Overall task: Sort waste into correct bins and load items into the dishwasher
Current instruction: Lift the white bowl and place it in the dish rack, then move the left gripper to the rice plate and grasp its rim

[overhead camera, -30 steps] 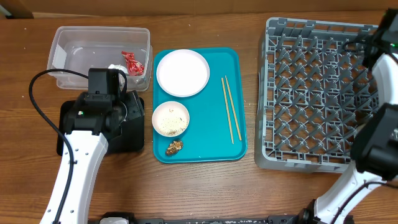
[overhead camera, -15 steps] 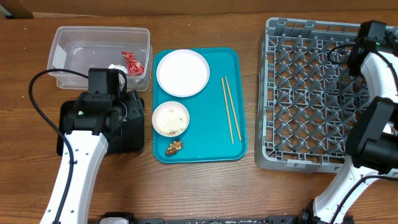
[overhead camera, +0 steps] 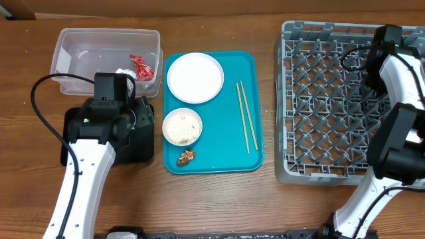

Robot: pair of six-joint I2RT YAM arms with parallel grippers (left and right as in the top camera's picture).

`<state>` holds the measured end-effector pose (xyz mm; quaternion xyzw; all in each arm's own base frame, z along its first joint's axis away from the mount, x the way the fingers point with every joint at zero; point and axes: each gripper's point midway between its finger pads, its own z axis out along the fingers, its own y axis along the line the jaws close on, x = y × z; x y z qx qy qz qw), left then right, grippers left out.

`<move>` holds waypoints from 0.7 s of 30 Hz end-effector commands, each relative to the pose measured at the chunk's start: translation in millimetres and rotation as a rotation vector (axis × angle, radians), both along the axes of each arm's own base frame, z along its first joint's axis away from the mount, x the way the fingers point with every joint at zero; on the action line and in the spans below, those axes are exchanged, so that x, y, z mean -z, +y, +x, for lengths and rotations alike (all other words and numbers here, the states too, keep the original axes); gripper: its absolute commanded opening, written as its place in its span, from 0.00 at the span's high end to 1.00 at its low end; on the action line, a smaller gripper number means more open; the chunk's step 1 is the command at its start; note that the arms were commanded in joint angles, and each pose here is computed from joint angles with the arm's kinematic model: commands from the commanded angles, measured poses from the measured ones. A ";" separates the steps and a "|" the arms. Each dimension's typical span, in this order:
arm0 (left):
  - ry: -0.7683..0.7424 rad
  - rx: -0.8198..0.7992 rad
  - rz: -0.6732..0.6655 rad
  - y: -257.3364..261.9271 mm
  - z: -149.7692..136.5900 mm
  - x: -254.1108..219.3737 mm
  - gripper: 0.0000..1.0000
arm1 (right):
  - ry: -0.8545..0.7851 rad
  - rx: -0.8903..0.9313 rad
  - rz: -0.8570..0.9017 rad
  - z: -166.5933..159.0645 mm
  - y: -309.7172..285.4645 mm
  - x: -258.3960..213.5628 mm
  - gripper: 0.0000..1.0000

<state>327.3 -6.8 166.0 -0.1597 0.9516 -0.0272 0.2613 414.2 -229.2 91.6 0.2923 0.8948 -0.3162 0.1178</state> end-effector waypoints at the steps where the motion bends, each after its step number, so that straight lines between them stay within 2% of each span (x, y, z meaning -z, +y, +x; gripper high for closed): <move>1: -0.003 -0.012 -0.002 0.2 0.8 -0.1 0.30 | -0.118 -0.037 0.067 13.1 14.6 -25.8 0.59; 4: 0.000 -0.012 -0.002 0.3 0.2 0.2 0.30 | -0.196 -0.063 0.113 17.6 24.3 -47.8 0.53; 8: 0.005 -0.012 -0.002 0.3 -0.7 0.8 0.27 | -0.332 -0.166 0.262 30.0 58.8 -80.7 0.28; 9: 0.005 -0.012 -0.002 0.3 -0.7 0.8 0.26 | -0.357 -0.206 0.308 33.2 70.2 -86.8 0.26; 12: 0.005 -0.012 -0.002 0.3 -0.8 0.8 0.23 | -0.415 -0.378 0.512 42.3 125.4 -102.0 0.26; 16: 0.018 -0.012 -0.002 0.4 -3.7 2.5 0.17 | -0.390 -0.500 0.690 41.4 190.0 -100.8 0.26; 21: 0.048 -0.012 0.000 0.7 -10.1 5.9 0.11 | -0.318 -0.645 0.758 36.3 265.2 -97.9 0.21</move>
